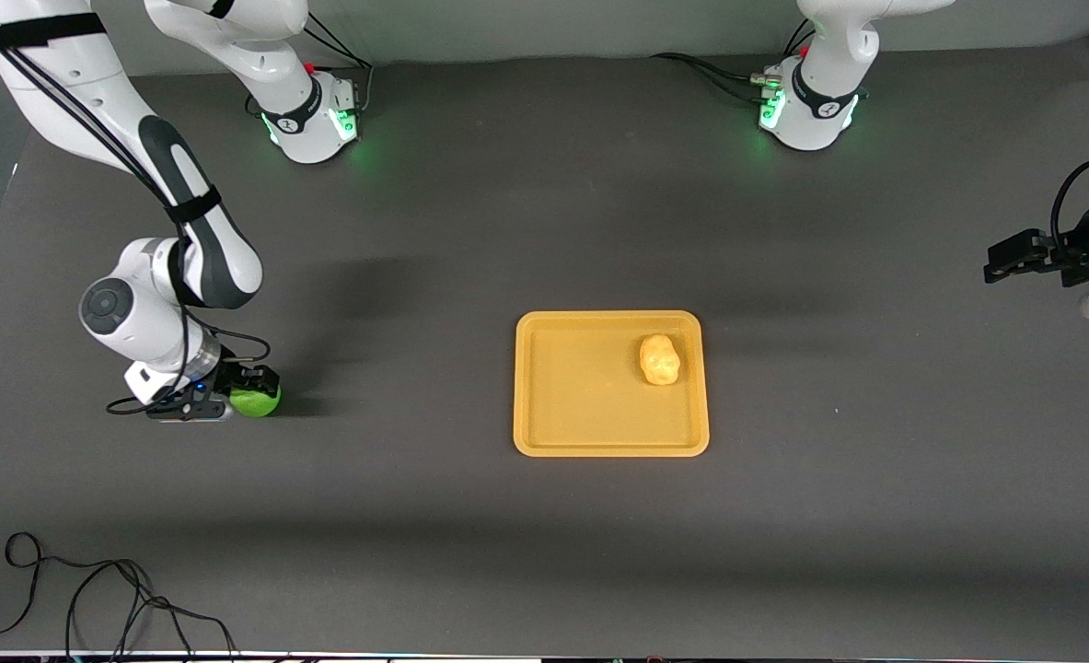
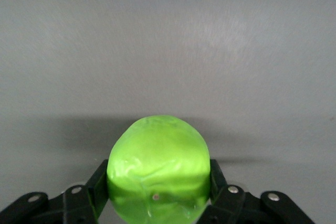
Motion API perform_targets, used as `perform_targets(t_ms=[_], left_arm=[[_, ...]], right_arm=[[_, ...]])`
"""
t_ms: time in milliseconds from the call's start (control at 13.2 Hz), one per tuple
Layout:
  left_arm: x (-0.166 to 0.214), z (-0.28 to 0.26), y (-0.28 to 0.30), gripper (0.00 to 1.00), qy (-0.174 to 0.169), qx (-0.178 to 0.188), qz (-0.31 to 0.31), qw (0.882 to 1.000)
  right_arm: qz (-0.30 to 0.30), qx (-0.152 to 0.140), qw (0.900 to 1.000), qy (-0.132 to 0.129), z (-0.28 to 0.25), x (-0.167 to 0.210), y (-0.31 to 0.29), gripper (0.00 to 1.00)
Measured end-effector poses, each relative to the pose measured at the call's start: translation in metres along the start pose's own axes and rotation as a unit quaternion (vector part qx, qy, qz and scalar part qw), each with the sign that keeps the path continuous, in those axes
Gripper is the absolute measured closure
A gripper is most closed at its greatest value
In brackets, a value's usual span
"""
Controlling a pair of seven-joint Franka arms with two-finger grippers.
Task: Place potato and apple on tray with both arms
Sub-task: 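Close the right gripper on the green apple and lift it, then carry the apple with the right gripper over the tray beside the potato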
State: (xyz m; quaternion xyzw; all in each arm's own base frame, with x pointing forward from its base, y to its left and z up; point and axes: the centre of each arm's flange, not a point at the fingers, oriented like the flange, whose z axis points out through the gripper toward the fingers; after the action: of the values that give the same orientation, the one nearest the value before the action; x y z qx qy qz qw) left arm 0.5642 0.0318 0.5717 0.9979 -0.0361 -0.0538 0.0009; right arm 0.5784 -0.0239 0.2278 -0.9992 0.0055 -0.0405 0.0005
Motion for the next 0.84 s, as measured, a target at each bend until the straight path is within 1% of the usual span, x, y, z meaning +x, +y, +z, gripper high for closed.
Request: perform_targets(t_ms=[76, 152, 228, 456, 532, 684, 837], left_arm=[[0.000, 0.000, 0.000, 0.06, 0.000, 0.000, 0.000, 1.000], [0.000, 0.000, 0.000, 0.06, 0.000, 0.000, 0.000, 1.000], [0.000, 0.000, -0.001, 0.02, 0.001, 0.000, 0.000, 1.000], [0.002, -0.001, -0.002, 0.00, 0.009, 0.001, -0.002, 1.000], [0.002, -0.001, -0.003, 0.00, 0.010, 0.001, -0.003, 1.000], [0.002, -0.002, -0.004, 0.02, 0.010, 0.001, -0.004, 1.000], [0.002, -0.002, -0.004, 0.01, 0.011, 0.001, -0.003, 1.000]], right_arm=[[0.000, 0.000, 1.000, 0.004, -0.021, 0.010, 0.000, 0.24], [-0.001, 0.001, 1.000, 0.003, -0.049, 0.021, 0.000, 0.24], [-0.002, 0.002, 1.000, -0.003, -0.081, 0.031, -0.001, 0.24], [-0.012, 0.005, 0.999, -0.033, -0.189, 0.057, -0.011, 0.24], [-0.021, 0.006, 0.999, -0.038, -0.218, 0.063, -0.022, 0.24], [-0.031, 0.007, 0.999, -0.038, -0.258, 0.070, -0.062, 0.24], [-0.017, 0.008, 0.999, -0.038, -0.271, 0.069, -0.124, 0.24]])
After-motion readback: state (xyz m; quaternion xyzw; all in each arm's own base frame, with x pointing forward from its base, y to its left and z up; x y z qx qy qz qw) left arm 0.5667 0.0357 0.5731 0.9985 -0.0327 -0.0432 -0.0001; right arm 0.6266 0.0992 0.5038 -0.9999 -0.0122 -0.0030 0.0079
